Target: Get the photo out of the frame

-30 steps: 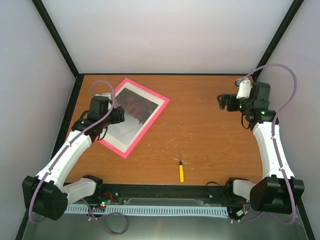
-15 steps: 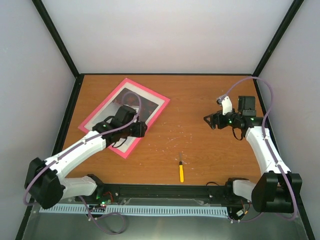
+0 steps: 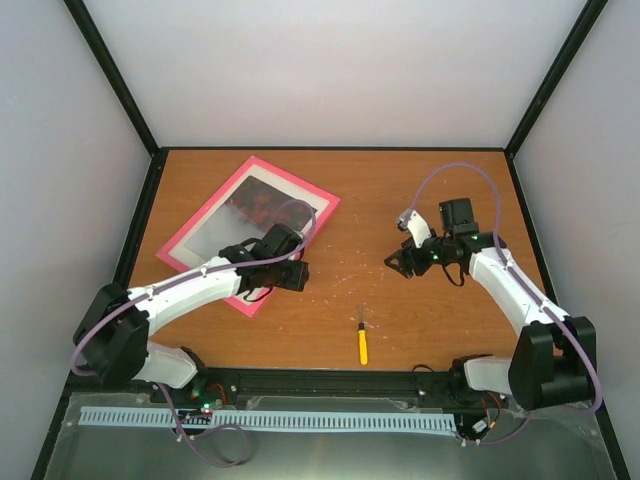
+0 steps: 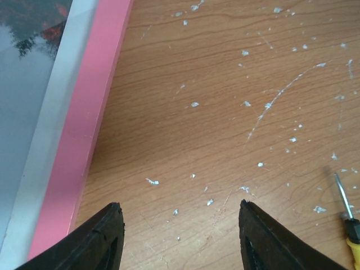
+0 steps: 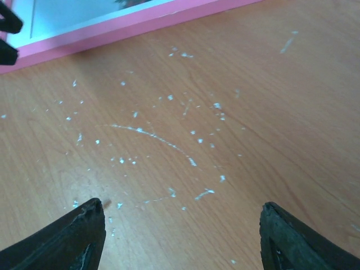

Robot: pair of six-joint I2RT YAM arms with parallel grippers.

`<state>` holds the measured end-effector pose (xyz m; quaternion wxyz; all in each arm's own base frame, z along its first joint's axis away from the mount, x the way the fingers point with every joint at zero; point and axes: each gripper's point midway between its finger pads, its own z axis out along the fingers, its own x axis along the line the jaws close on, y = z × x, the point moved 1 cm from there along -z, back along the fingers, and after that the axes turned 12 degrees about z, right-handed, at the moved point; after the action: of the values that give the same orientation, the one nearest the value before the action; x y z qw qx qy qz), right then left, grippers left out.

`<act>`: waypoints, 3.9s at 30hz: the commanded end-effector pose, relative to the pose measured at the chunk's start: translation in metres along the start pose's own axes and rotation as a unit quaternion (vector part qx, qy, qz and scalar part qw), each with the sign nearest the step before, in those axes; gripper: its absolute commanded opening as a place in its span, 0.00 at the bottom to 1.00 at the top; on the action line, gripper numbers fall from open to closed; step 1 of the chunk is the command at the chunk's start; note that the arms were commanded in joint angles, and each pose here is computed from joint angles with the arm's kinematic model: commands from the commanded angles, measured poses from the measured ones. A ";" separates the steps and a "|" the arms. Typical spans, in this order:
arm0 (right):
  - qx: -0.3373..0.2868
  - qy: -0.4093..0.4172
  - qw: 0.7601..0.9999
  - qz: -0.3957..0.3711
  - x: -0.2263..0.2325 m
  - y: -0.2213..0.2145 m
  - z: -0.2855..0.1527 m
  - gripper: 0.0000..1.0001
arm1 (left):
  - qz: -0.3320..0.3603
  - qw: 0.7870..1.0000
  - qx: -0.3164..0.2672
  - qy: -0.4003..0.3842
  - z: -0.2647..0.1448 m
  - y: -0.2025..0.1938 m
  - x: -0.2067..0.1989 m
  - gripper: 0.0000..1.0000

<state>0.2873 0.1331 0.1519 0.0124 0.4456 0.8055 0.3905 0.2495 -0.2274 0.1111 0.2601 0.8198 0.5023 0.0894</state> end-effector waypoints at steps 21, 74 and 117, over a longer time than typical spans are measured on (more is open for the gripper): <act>0.036 -0.038 0.999 -0.005 -0.002 0.004 0.019 0.68 | -0.052 0.988 0.044 0.136 0.024 0.008 0.023 0.86; -0.026 -0.068 0.901 -0.428 0.025 0.026 -0.009 0.70 | 0.196 0.980 0.013 -0.015 0.034 0.093 -0.023 0.01; -0.012 -0.158 0.614 -0.773 0.068 0.106 0.072 0.27 | 0.252 0.950 -0.086 -0.162 -0.093 0.131 -0.079 0.01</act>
<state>0.3492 0.2413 0.1758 0.4296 -0.2634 0.8496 0.1556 0.2625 -0.2989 0.2005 0.2852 0.9176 0.2765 -0.0115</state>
